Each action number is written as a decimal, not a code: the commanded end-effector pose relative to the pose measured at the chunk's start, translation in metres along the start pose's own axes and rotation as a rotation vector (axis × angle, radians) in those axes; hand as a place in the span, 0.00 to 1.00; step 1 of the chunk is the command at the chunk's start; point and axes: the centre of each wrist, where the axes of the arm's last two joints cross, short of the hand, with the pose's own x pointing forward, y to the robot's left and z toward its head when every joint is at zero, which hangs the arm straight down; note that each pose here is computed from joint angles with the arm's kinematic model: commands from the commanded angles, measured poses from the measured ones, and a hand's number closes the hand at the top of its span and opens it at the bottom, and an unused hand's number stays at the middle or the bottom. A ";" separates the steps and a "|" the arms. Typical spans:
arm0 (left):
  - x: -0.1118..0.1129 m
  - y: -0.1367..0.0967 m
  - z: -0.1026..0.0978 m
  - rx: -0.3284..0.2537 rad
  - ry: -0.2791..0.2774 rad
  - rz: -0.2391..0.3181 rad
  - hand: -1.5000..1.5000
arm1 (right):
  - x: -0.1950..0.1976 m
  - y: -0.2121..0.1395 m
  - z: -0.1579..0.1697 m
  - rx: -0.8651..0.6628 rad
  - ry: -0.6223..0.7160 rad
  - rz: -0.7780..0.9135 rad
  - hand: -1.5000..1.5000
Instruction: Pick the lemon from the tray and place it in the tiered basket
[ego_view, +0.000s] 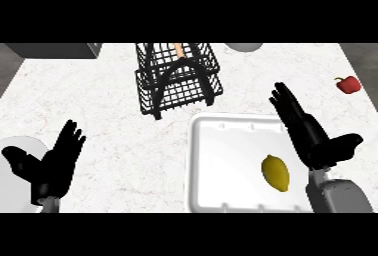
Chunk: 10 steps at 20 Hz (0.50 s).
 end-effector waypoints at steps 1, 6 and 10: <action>0.015 -0.009 -0.010 -0.017 -0.078 -0.023 0.50 | 0.002 -0.027 -0.006 0.014 -0.037 -0.047 1.00; 0.056 -0.042 -0.010 -0.113 -0.434 -0.223 0.50 | 0.030 -0.066 -0.008 0.106 -0.359 -0.371 1.00; 0.048 -0.066 -0.010 -0.170 -0.408 -0.215 0.50 | -0.041 -0.075 0.018 0.084 -0.109 -0.611 0.00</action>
